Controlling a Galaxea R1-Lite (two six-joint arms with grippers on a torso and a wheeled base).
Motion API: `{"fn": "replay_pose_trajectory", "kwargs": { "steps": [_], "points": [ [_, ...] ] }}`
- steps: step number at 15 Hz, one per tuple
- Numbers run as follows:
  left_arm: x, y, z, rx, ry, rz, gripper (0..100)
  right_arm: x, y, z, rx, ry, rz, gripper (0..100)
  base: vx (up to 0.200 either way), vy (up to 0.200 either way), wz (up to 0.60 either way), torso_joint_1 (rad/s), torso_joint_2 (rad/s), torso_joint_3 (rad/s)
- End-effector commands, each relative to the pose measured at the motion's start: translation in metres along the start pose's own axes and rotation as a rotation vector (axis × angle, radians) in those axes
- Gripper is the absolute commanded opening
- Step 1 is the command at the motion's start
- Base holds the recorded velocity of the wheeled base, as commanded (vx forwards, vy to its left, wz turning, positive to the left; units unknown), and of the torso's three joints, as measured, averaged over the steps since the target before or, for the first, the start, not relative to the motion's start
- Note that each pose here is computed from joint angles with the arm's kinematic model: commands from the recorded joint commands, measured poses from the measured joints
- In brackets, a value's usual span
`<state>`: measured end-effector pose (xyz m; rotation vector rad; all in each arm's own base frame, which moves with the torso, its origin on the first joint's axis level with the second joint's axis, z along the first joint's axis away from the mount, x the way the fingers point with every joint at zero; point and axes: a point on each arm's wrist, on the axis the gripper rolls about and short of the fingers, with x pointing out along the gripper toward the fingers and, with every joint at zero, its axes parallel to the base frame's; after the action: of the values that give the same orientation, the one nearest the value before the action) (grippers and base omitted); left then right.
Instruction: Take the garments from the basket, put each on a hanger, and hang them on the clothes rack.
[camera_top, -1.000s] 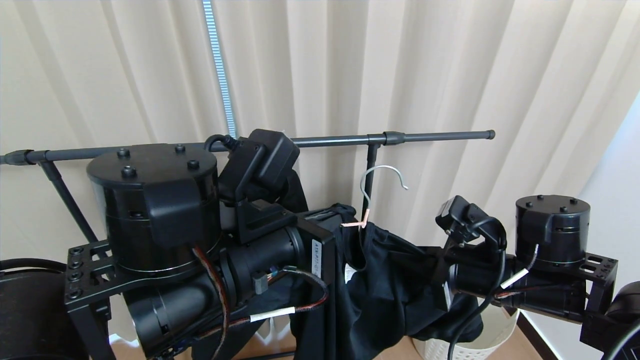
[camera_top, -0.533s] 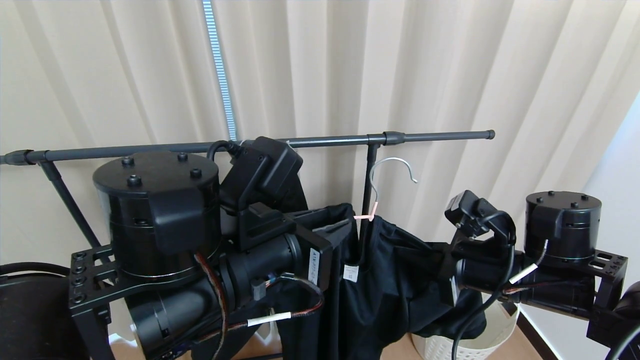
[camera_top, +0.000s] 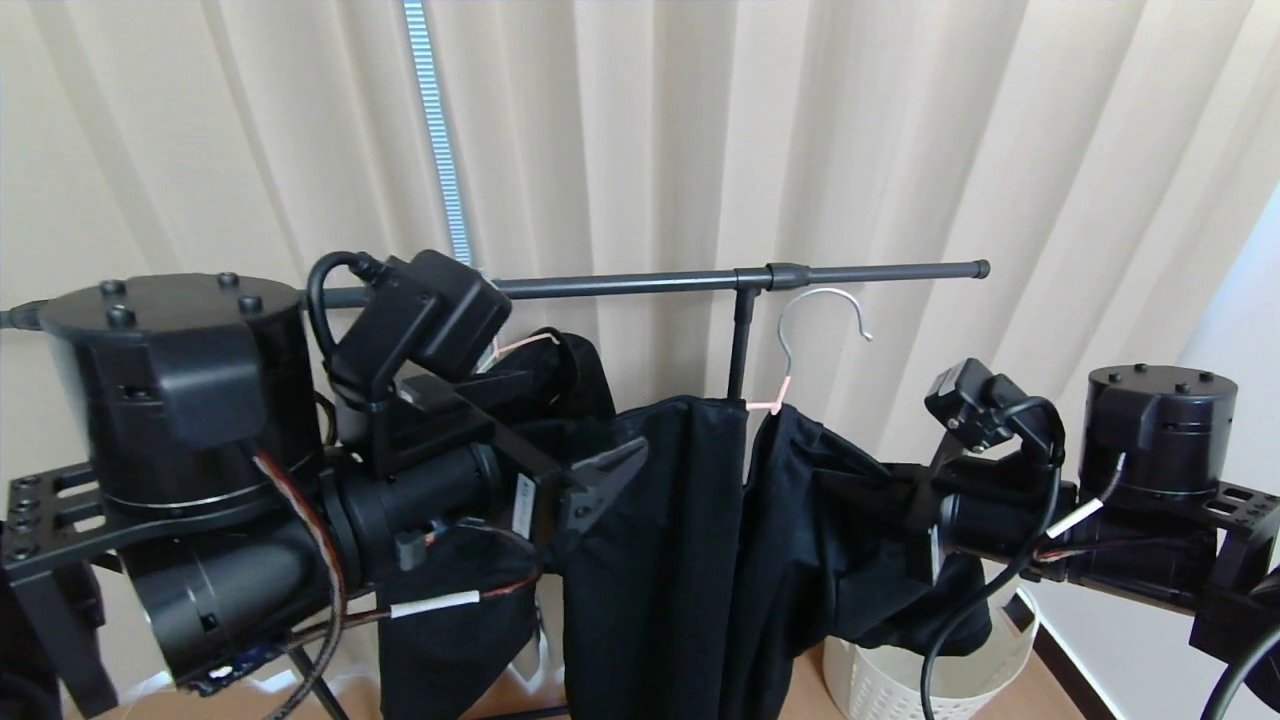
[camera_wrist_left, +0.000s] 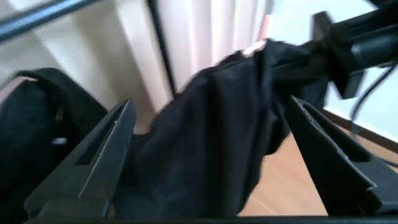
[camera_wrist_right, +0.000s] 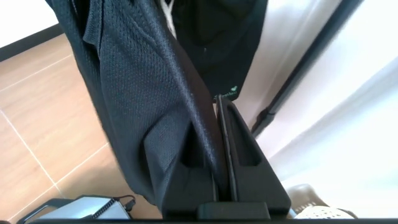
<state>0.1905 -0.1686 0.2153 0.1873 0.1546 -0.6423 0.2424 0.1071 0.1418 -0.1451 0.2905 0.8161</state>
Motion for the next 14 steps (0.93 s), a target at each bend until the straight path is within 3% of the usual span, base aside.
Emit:
{"fn": "replay_pose_trajectory", "kwargs": {
  "steps": [1, 2, 3, 4, 5, 8, 11, 14],
  "points": [
    [-0.018, 0.036, -0.005, -0.043, -0.004, 0.015, 100, -0.01, -0.011, 0.002, 0.003, -0.025, -0.005, 0, 0.0, 0.0, 0.0, 0.0, 0.0, 0.0],
    [-0.026, 0.05, -0.012, -0.091, -0.007, -0.06, 100, -0.013, -0.016, 0.002, 0.0, -0.029, -0.008, 0, 0.0, 0.0, 0.0, 0.0, 0.0, 0.0],
    [-0.03, 0.056, -0.014, -0.118, -0.011, -0.092, 100, -0.014, -0.018, 0.001, -0.006, -0.028, -0.014, 0, 0.0, 0.0, 0.0, 0.0, 0.0, 0.0],
    [-0.035, 0.068, -0.021, -0.197, -0.001, -0.14, 100, -0.016, -0.023, -0.002, -0.021, -0.025, -0.011, 0, 0.0, 0.0, 0.0, 0.0, 0.0, 0.0],
    [-0.038, 0.074, -0.028, -0.229, 0.013, -0.162, 100, -0.018, -0.024, -0.003, -0.021, -0.03, 0.022, 0, 0.0, 0.0, 0.0, 0.0, 0.0, 0.0],
    [-0.047, 0.079, -0.056, -0.255, 0.011, -0.215, 100, -0.022, -0.029, -0.005, -0.011, -0.045, 0.076, 0, 0.0, 0.0, 0.0, 0.0, 0.0, 0.0],
    [-0.046, 0.079, -0.067, -0.253, -0.015, -0.224, 100, -0.025, -0.033, -0.005, -0.007, -0.056, 0.104, 0, 0.0, 0.0, 0.0, 0.0, 0.0, 0.0],
    [-0.036, 0.076, -0.077, -0.271, 0.033, -0.249, 100, -0.026, -0.034, -0.005, -0.006, -0.061, 0.115, 0, 0.0, 0.0, 0.0, 0.0, 0.0, 0.0]
  ]
}}
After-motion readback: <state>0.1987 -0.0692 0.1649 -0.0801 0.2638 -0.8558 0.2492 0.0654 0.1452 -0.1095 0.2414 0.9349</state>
